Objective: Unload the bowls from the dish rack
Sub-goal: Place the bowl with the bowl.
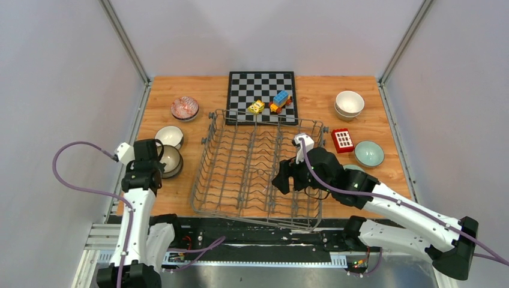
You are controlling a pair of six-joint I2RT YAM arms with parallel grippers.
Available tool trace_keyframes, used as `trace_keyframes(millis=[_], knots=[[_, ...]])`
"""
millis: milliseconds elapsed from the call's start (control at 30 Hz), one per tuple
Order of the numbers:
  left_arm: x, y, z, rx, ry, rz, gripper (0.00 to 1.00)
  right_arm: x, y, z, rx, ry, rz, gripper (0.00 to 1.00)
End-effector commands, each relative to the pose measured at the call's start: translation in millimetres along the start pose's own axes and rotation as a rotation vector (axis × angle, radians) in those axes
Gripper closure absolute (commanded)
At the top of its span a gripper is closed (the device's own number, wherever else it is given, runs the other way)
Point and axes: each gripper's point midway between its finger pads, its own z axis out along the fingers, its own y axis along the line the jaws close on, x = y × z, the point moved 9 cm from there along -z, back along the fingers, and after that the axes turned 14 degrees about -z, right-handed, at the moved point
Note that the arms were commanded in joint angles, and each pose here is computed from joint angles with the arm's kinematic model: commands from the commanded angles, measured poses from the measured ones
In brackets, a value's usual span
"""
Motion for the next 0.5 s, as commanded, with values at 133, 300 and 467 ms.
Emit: trace_keyframes(millis=[133,300,467], knots=[[0,-7,14,0.048,-0.032,-0.090,1.00,-8,1,-2,0.010,-0.027,0.016,0.22],[2,-5,21,0.040,-0.029,-0.108,1.00,-9,1,-3,0.013,-0.032,0.029,0.22],[1,-6,28,0.031,-0.021,-0.118,1.00,-8,0,-4,0.022,-0.032,0.033,0.22]])
